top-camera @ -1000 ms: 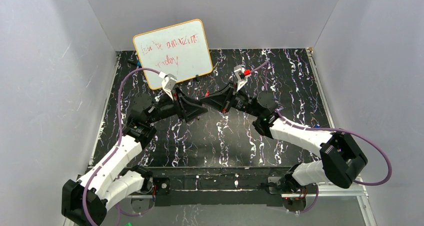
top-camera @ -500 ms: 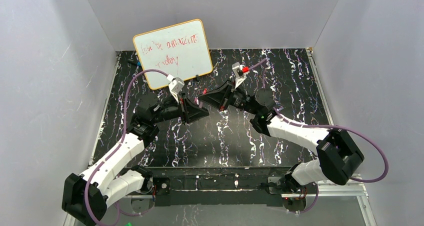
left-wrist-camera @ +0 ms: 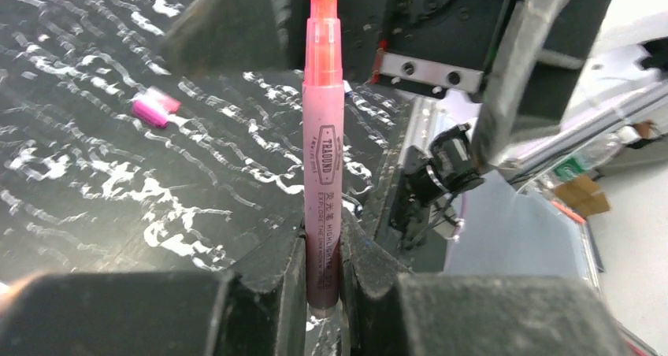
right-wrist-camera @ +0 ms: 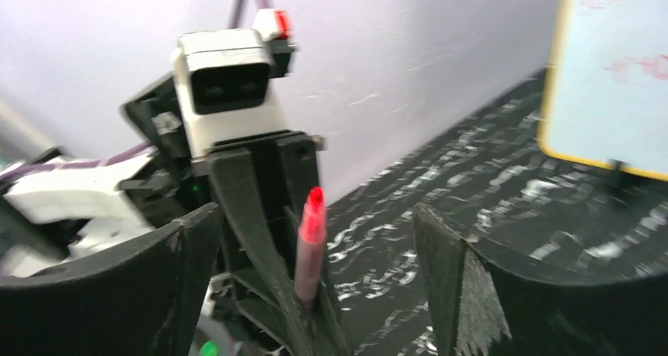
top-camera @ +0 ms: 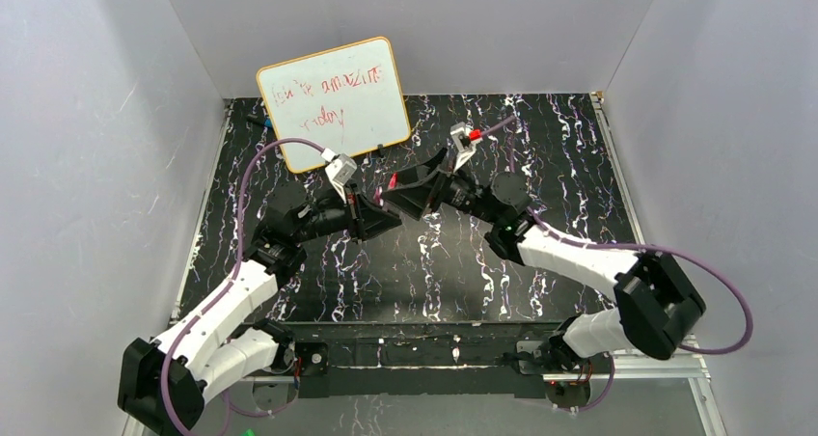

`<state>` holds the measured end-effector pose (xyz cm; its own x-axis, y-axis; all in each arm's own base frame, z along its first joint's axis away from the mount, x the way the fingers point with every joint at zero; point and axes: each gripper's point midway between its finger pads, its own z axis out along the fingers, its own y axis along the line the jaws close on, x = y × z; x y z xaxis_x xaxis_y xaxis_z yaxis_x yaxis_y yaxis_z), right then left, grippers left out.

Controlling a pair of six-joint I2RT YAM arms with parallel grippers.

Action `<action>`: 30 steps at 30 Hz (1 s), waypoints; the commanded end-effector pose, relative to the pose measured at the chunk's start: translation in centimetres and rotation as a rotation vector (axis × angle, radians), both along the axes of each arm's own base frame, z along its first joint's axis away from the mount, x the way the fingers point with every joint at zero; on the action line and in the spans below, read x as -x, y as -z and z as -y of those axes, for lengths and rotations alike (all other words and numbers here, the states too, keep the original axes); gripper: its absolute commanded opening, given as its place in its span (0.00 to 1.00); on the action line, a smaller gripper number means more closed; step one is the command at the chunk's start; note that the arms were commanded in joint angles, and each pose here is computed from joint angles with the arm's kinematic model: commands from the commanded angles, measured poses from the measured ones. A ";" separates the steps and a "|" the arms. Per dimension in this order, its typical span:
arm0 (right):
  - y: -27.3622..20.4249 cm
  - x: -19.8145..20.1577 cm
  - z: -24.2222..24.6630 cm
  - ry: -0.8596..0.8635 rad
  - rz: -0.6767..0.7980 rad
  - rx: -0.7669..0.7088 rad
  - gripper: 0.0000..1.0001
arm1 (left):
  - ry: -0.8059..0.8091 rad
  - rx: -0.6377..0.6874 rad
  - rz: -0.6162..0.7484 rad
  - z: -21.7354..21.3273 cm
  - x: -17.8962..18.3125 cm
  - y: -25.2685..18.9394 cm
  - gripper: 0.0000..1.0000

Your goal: Insert the pens into the pen caps

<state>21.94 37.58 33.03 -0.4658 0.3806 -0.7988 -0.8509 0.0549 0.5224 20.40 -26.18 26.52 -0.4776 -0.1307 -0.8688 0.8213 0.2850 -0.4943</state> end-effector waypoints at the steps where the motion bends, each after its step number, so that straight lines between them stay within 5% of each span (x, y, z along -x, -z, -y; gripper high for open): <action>1: 0.3 -3.4 5.3 0.355 -0.086 -0.002 0.99 | -0.127 -0.138 0.012 -1.8 -1.2 1.3 0.00; 7: 4.2 -5.5 16.9 0.821 -0.206 0.004 0.99 | -0.414 -0.364 -0.017 -6.4 -3.9 5.4 0.00; 11: 10.7 -8.4 20.2 0.965 -0.409 0.325 0.98 | -0.498 -0.455 -0.027 -8.3 -4.6 6.7 0.00; 16: 20.1 -12.6 22.2 0.776 -0.767 0.608 0.73 | -0.517 -0.469 -0.019 -9.0 -4.5 6.6 0.00; 22: 24.5 -16.2 21.5 0.616 -0.812 0.904 0.44 | -0.495 -0.471 -0.030 -8.9 -4.0 6.9 0.00; 30: 25.1 -17.9 20.6 0.675 -0.624 1.248 0.43 | -0.454 -0.465 -0.045 -8.3 -3.8 7.0 0.00</action>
